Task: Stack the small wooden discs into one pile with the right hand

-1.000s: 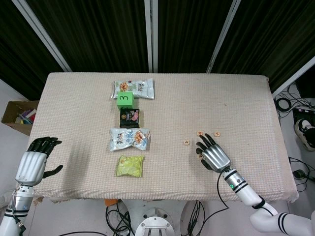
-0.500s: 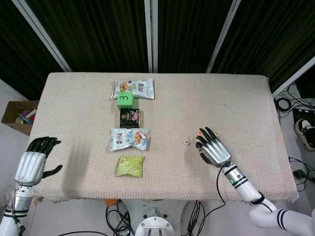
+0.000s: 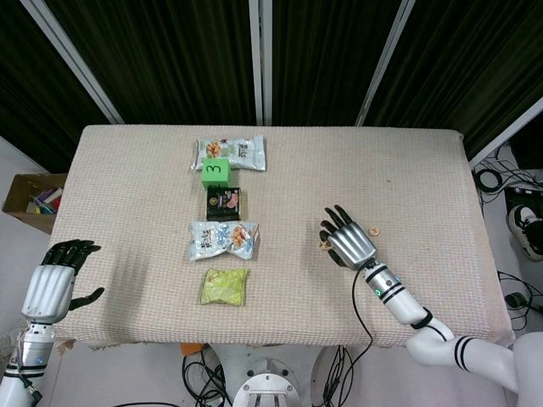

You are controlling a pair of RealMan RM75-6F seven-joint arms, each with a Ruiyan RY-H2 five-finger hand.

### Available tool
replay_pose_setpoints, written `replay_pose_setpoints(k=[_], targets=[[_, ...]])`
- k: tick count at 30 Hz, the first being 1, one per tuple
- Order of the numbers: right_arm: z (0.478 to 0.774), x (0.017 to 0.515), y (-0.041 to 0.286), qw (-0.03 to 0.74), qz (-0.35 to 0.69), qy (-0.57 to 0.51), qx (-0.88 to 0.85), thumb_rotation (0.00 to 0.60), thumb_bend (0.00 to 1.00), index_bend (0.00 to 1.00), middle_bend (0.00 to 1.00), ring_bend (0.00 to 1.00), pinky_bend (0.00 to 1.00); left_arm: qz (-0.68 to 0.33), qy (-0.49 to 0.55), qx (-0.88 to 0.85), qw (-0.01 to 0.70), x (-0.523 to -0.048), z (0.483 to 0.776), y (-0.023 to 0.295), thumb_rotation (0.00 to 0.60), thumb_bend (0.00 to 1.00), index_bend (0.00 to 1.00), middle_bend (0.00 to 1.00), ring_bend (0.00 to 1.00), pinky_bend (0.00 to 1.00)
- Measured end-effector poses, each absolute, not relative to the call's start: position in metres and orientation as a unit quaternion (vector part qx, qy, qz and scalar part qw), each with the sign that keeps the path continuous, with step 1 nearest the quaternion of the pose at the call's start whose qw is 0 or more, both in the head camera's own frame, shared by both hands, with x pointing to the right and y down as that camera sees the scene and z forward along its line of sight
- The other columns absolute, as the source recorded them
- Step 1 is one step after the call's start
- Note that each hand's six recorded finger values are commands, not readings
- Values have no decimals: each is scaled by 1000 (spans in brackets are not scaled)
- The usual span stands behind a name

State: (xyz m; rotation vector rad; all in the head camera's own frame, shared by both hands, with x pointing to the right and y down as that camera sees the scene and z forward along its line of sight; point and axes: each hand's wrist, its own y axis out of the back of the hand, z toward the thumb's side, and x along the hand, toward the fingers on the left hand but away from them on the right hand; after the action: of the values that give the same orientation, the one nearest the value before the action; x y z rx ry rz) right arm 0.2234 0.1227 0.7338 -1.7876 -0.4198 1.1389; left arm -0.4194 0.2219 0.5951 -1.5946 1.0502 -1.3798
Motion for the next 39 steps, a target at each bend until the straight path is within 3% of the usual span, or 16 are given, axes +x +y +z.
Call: replay_pose_setpoints(k=[39], targets=[[742,215,122,466,471,-159,-732,600,398,403,260,0,17,-545,402,-637,368,-421,604,224,600,85,267,228,170,186]])
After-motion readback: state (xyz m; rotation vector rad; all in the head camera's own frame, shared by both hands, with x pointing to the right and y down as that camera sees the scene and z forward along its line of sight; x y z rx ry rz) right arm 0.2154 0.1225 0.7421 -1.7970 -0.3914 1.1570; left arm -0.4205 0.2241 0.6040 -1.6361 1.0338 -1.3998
